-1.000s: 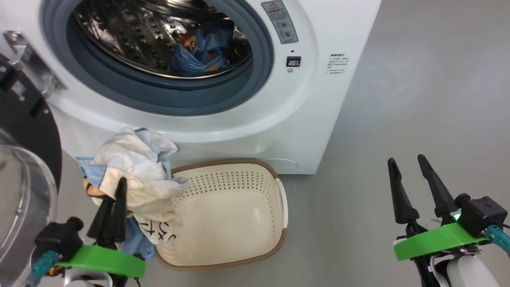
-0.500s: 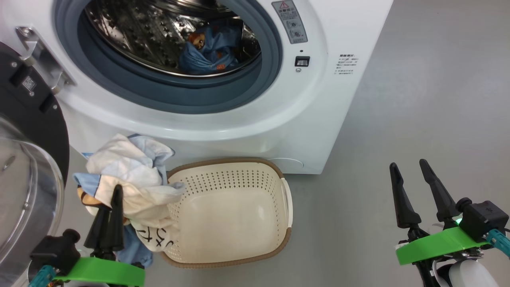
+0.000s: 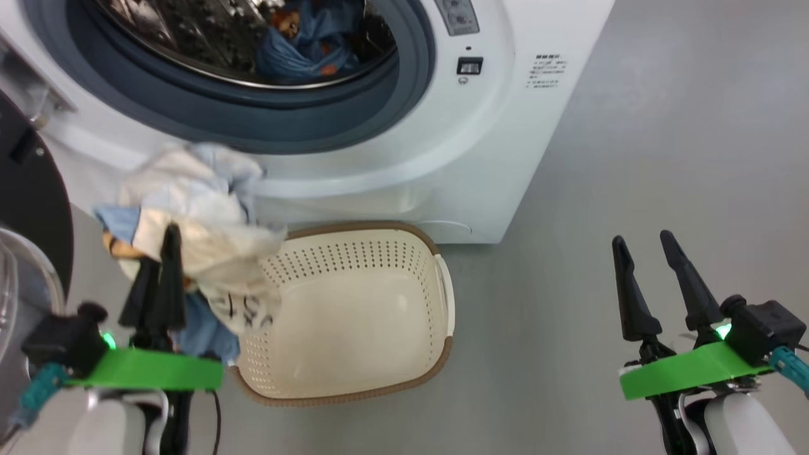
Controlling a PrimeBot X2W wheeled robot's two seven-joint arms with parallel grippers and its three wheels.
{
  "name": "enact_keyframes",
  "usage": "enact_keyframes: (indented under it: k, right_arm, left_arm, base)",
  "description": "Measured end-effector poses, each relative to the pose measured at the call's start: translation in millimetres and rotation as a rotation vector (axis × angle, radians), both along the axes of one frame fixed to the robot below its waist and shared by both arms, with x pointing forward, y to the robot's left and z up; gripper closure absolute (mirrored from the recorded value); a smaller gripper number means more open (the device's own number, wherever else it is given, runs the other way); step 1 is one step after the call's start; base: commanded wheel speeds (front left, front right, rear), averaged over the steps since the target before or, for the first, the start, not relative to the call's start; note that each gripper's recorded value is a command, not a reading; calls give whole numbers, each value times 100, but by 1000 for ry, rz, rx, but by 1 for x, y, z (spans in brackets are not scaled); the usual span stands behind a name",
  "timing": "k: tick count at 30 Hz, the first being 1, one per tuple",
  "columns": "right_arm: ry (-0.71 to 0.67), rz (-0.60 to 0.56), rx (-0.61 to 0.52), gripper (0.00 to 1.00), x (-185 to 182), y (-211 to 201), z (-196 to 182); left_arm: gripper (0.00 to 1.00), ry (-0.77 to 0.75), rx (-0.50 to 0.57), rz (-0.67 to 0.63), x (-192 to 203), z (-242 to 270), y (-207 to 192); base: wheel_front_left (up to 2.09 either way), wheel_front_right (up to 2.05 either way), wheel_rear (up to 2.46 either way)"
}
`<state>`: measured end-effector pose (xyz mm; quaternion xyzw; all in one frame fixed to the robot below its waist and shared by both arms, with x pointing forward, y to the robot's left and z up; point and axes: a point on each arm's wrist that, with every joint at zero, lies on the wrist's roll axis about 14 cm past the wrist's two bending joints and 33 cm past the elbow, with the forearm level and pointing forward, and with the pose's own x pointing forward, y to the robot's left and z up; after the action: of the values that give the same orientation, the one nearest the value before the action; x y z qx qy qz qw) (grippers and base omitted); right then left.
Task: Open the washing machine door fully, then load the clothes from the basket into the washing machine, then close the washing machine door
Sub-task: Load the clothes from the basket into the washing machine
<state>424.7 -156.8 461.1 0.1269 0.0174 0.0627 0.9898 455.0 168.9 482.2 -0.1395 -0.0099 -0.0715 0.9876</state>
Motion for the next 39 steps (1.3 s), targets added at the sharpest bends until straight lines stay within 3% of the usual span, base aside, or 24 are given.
enact_keyframes:
  k: [16, 25, 39]
  right_arm:
    - [22, -28, 14, 0, 26, -3, -17]
    - [53, -64, 1, 0, 28, -16, -29]
    - [73, -80, 29, 0, 41, -22, -42]
  left_arm:
    - [100, -82, -10, -72, 110, 20, -31]
    - [100, -43, -27, -128, 163, 12, -61]
    - [100, 32, 38, -127, 231, -9, -69]
  base:
    - [0, 0, 0]
    - [0, 0, 0]
    - [0, 0, 0]
